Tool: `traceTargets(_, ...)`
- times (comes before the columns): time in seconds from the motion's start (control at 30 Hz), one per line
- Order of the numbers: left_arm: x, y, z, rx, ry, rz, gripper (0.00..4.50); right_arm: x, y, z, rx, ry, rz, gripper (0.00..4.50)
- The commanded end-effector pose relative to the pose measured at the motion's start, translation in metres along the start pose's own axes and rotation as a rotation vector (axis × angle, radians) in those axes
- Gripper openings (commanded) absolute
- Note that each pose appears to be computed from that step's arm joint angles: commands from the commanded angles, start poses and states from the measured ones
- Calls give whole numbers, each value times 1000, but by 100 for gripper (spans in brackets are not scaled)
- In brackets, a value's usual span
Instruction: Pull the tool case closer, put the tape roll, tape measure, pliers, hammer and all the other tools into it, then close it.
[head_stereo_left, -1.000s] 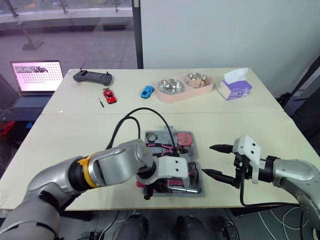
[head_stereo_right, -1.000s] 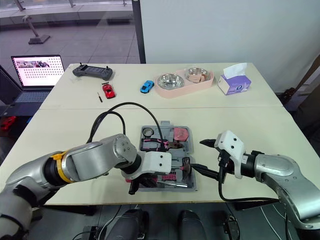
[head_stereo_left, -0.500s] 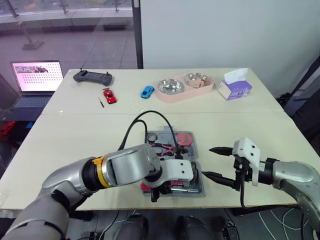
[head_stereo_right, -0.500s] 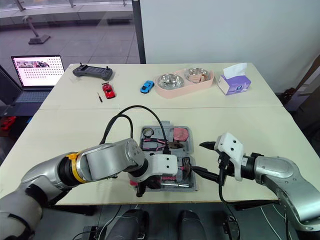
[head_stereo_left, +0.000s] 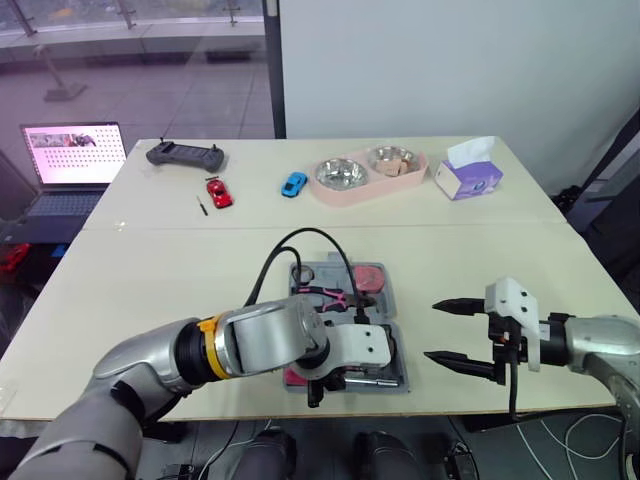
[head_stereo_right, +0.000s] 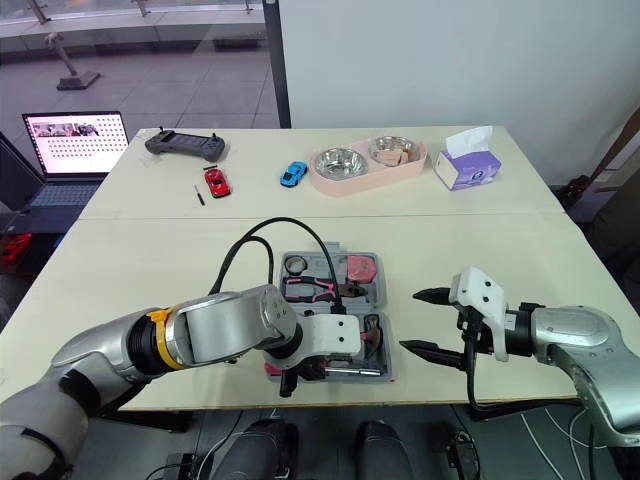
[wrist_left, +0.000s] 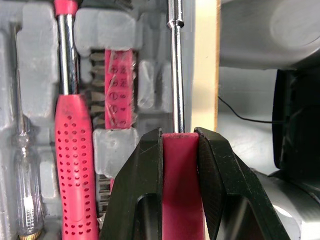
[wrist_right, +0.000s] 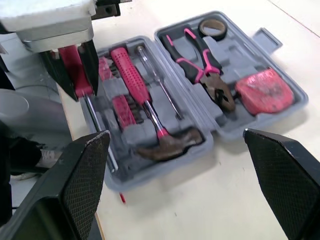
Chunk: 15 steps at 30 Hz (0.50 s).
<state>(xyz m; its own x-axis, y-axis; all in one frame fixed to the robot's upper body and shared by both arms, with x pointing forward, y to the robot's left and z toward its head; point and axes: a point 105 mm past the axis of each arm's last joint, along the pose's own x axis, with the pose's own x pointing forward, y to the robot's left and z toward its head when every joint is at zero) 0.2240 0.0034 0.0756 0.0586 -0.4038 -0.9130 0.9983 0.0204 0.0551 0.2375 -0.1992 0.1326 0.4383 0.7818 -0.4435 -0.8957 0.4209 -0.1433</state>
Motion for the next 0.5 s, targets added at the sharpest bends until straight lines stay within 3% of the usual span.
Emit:
traceTargets(0.03, 3, 0, 4, 17, -15, 9, 50, -6, -5, 9, -55, -5, -20, 450)
traceTargets(0.5, 12, -1, 17, 57, -39, -1, 50, -8, -3, 4, -45, 20, -49, 450)
